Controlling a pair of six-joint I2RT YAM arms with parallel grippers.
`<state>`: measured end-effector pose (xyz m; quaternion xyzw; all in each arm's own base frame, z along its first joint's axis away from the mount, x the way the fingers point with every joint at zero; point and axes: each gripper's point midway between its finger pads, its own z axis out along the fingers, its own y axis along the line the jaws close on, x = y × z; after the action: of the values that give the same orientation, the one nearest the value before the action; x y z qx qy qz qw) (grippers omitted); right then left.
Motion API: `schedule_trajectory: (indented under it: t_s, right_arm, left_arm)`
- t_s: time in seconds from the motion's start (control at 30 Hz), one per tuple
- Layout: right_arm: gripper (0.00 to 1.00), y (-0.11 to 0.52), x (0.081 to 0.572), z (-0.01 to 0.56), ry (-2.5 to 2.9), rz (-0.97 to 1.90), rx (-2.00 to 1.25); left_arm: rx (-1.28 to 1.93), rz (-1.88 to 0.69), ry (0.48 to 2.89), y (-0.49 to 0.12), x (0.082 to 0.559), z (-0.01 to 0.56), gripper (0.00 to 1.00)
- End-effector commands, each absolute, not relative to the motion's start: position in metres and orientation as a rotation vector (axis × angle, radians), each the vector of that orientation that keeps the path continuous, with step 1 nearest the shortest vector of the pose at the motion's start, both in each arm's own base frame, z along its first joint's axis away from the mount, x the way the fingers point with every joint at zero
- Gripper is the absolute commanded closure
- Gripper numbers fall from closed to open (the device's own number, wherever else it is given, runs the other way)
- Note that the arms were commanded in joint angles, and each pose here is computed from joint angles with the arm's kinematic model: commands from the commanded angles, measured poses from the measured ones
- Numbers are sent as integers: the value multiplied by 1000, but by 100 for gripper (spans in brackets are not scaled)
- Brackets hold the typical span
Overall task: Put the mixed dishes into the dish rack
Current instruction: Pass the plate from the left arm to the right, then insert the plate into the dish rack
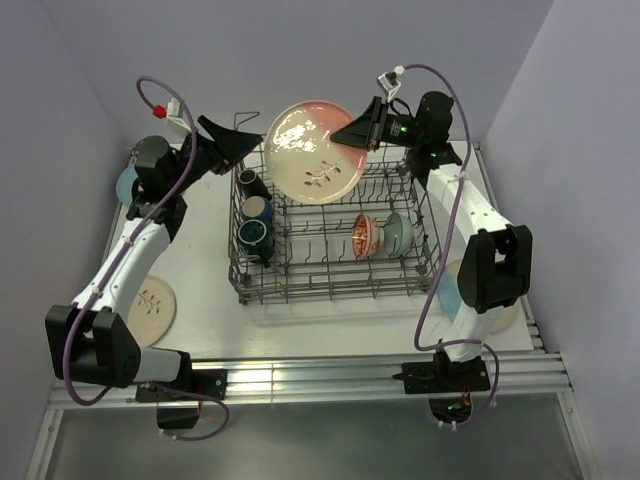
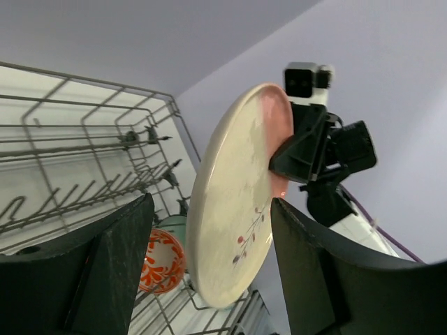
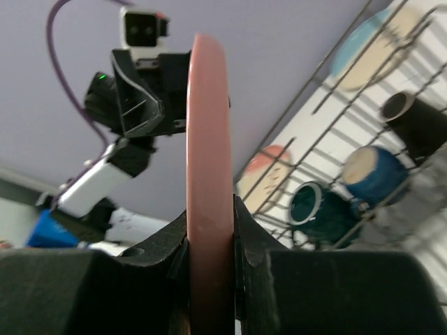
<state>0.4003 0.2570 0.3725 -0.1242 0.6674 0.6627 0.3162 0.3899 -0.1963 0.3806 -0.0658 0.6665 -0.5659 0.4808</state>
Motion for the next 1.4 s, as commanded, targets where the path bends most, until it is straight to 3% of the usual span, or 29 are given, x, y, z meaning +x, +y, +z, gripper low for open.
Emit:
schedule_trajectory:
  t_s: [0.0, 0.43, 0.83, 1.37]
  right_arm:
    - [100, 243, 405, 415, 1670, 1532, -407]
    - [100, 190, 456, 392, 1806, 926, -260]
    - [100, 132, 478, 408, 1774, 450, -180]
    - [100, 80, 479, 412, 1742, 123, -123]
  left_arm:
    - [-164, -1169, 1566, -164, 389, 411, 26]
    - [-238, -903, 1552, -85, 353, 407, 26]
    - [-356, -838, 1645, -63, 320, 338, 24]
    - [-378, -758, 1688, -51, 305, 318, 24]
